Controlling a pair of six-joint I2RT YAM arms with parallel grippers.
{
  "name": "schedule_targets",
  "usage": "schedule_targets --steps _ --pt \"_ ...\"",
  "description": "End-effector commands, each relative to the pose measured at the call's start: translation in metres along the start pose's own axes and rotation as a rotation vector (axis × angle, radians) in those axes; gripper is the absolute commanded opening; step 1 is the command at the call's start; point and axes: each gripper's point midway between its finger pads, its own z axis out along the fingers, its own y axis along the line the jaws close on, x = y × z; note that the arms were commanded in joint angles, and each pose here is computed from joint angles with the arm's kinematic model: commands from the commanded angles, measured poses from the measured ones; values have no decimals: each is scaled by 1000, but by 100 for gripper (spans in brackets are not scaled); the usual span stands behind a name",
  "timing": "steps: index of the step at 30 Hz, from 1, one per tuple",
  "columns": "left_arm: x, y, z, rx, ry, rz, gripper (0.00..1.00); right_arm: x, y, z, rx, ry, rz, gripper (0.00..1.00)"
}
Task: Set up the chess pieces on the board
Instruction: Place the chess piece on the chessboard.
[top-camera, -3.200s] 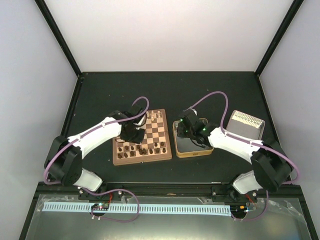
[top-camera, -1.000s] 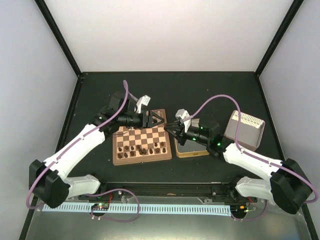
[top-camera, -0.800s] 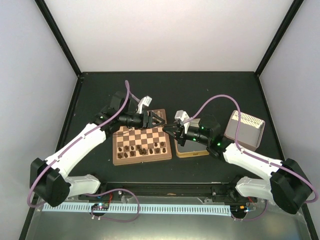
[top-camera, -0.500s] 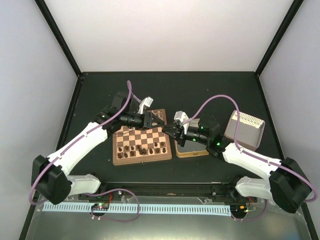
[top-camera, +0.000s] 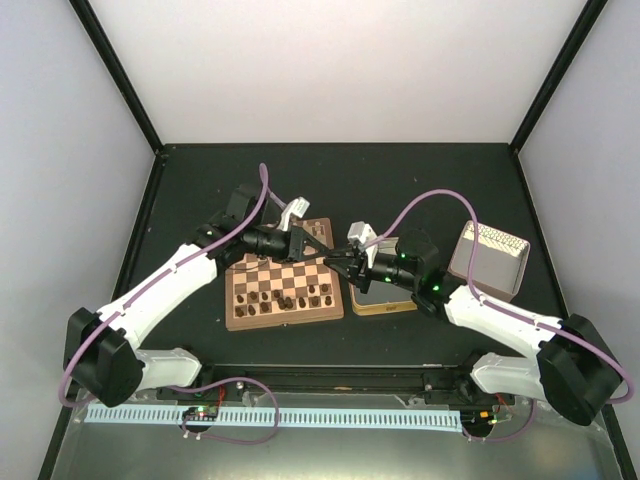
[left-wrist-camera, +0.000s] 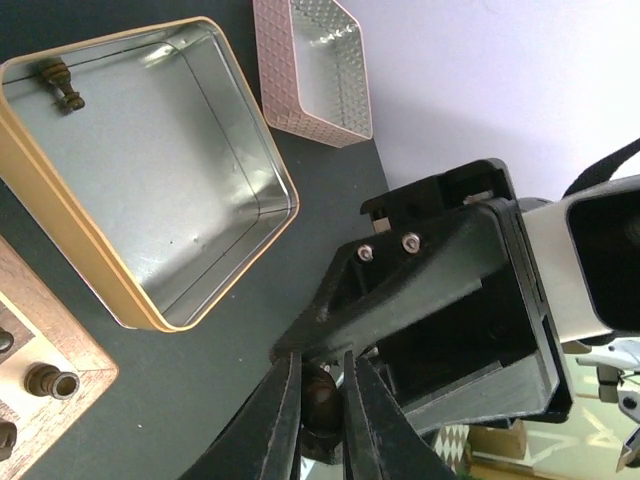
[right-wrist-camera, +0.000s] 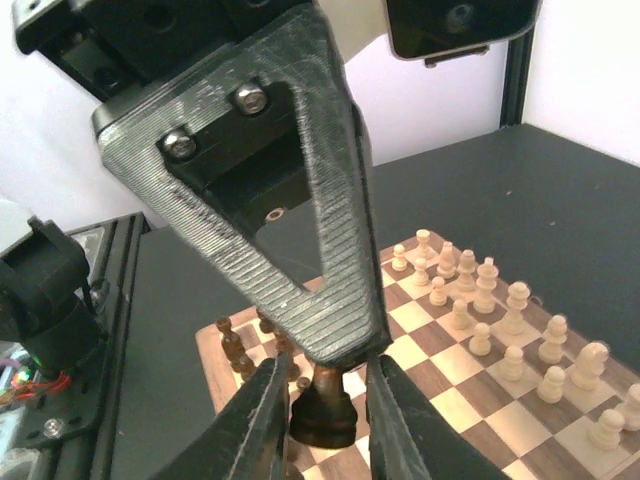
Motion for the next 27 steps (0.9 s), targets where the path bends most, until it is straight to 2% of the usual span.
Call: schedule_targets --steps 1,2,6,7,11,16,27 --pt "1 -1 0 -12 -2 29 4 -12 -13 0 75 -24 27 33" --pt "-2 5 -2 -52 -23 37 3 -8 -15 -1 94 -12 47 43" --pt "-13 48 -14 -316 -110 58 3 14 -19 -12 152 25 135 59" --pt "-14 62 -17 -389 -117 55 4 18 -20 -16 169 26 170 60" --pt "-9 108 -23 -610 -94 44 4 39 -41 -33 333 45 302 61" --pt "7 142 -17 -750 -4 32 4 60 -66 -48 523 97 418 60" --pt "28 180 -7 -865 149 17 4 81 -79 -47 597 150 492 59"
